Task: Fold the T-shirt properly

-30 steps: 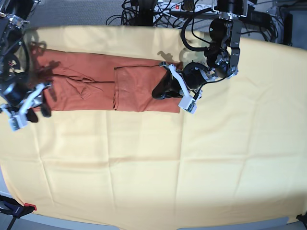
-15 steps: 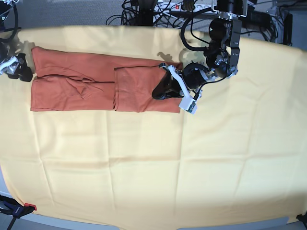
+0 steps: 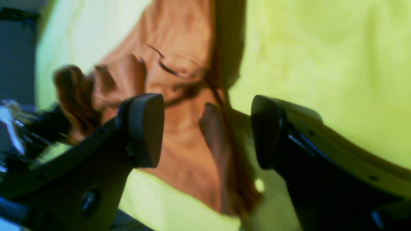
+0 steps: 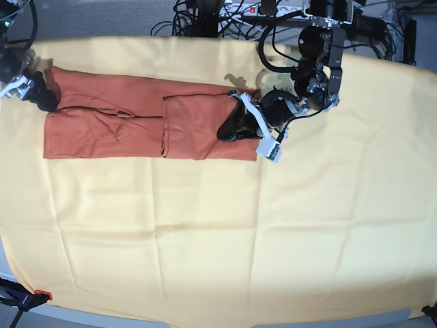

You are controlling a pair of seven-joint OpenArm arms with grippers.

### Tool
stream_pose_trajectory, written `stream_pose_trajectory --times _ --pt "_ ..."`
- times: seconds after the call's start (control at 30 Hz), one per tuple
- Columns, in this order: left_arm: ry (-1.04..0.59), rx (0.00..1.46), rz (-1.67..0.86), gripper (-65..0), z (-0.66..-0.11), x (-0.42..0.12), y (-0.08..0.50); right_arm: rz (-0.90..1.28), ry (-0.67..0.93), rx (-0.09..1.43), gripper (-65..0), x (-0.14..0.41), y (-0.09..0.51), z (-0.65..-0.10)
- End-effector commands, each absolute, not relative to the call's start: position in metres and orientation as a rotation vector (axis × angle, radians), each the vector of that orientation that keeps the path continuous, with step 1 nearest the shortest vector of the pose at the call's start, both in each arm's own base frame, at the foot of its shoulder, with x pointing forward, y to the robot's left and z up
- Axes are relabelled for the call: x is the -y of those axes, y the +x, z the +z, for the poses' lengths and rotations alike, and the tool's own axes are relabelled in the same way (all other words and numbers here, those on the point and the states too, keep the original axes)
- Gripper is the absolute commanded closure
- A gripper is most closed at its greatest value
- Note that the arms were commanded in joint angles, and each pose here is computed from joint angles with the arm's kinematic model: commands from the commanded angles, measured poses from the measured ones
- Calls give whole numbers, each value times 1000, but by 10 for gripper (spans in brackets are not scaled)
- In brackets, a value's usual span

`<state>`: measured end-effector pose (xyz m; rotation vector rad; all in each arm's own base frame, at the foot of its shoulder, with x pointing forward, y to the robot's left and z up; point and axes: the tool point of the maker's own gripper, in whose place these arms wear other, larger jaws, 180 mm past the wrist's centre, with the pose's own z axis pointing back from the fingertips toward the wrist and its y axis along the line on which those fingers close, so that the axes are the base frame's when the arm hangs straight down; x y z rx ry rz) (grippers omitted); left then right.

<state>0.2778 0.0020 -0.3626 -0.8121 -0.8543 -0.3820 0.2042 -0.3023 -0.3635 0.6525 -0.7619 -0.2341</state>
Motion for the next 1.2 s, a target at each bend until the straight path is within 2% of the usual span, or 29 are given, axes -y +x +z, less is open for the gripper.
stream_pose_trajectory --times 0.0,0.3,0.37,0.43,0.53,0.57,0.83,1.0,1.17 --pt "-807 866 -391 0 -358 -3 281 -206 655 763 -444 302 209 -358" --pt "-807 852 -389 0 -361 -3 277 -137 703 715 -442 277 221 -365" --pt "-807 853 -389 0 -361 -3 277 -137 703 714 -407 277 221 -365" --pt "-807 854 -388 0 -361 -3 277 -137 700 712 -290 277 221 -366" --pt "-808 854 -388 0 -361 -3 277 -138 700 715 -17 277 221 -365" --pt "-811 855 -386 0 -361 -2 277 -141 700 724 0 278 222 -364" --pt "-1006 972 -325 0 -320 -6 282 -127 652 749 0 285 235 -361" --pt "-1164 1028 -188 0 -287 -31 288 -97 627 793 0 289 243 -346" --pt "-1110 1050 -135 0 -286 -70 294 11 572 813 0 281 239 -324"
